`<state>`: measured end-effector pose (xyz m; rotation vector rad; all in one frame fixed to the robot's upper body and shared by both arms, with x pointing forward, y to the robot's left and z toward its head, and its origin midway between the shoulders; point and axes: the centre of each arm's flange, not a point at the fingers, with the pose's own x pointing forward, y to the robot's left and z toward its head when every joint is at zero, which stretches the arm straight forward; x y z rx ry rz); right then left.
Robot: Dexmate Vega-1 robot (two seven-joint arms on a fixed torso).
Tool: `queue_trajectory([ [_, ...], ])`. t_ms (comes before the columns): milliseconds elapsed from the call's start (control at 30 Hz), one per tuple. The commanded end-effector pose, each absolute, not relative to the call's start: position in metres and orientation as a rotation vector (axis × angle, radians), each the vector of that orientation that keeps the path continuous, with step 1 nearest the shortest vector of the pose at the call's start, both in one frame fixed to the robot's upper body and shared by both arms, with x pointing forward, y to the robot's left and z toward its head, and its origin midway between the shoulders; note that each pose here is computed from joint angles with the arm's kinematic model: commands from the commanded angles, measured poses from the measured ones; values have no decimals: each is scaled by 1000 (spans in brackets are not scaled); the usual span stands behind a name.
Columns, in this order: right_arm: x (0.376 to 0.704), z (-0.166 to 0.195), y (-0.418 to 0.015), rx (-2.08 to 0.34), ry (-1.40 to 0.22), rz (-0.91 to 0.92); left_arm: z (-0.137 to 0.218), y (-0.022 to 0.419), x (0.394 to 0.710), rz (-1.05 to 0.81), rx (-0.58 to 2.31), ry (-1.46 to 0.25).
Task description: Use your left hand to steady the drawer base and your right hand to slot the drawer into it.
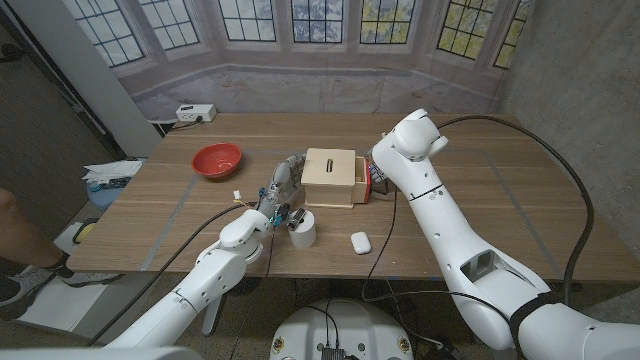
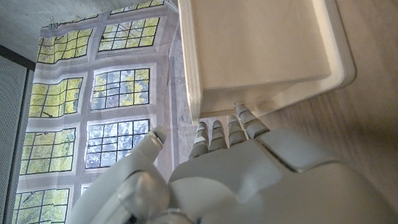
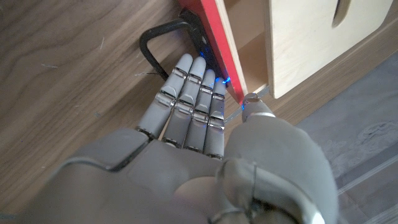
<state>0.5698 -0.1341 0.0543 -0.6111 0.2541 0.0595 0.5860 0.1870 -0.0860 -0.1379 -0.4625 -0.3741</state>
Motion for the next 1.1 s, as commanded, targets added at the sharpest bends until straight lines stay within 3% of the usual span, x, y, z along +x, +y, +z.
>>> queue_trajectory([
  [33, 571, 53, -129, -612, 249, 83, -85, 182, 588, -389, -138, -466],
  [1100, 580, 58, -111, -646, 221, 148, -89, 177, 583, -380, -140, -475],
])
